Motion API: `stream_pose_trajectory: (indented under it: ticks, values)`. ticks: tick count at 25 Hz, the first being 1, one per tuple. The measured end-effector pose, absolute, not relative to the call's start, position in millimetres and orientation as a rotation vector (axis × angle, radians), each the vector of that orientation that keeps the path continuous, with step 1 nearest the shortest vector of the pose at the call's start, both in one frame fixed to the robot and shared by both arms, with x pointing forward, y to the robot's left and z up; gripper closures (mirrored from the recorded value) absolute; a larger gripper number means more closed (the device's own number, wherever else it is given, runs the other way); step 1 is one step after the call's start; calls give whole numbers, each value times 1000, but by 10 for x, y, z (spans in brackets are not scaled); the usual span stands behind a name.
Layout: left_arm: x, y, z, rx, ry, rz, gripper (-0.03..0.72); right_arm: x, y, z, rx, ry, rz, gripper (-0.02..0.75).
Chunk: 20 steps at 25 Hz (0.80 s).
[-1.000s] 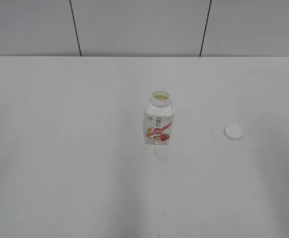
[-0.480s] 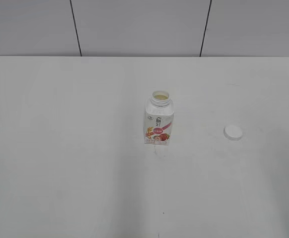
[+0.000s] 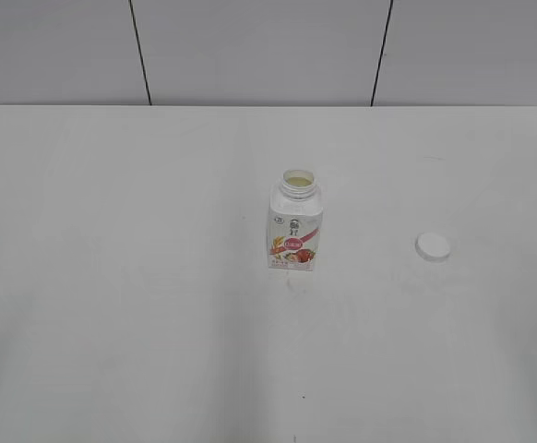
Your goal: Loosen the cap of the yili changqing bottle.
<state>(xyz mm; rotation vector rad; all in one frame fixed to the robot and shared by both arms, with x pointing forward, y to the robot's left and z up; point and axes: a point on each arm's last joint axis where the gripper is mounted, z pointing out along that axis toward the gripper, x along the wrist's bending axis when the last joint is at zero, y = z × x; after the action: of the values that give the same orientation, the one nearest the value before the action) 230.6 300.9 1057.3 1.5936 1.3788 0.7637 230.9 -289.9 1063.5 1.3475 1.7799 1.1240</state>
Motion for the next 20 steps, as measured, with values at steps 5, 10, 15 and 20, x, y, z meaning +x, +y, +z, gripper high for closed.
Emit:
stream_pose_trajectory:
  ticks: [5, 10, 15, 20]
  values:
    - [2305, 3006, 10573, 1598, 1373, 763, 252, 2289, -2950, 10557, 1337, 1771, 1051, 173]
    - [2305, 3004, 10574, 1597, 1372, 761, 252, 2293, -2955, 10546, 1340, 1773, 1041, 173]
    - [2307, 3011, 10575, 1581, 1402, 794, 252, 2293, -2956, 10546, 1340, 1772, 1040, 173]
    - [2307, 3007, 10575, 1519, 1496, 862, 252, 2296, -2975, 10545, 1336, 1764, 1013, 173]
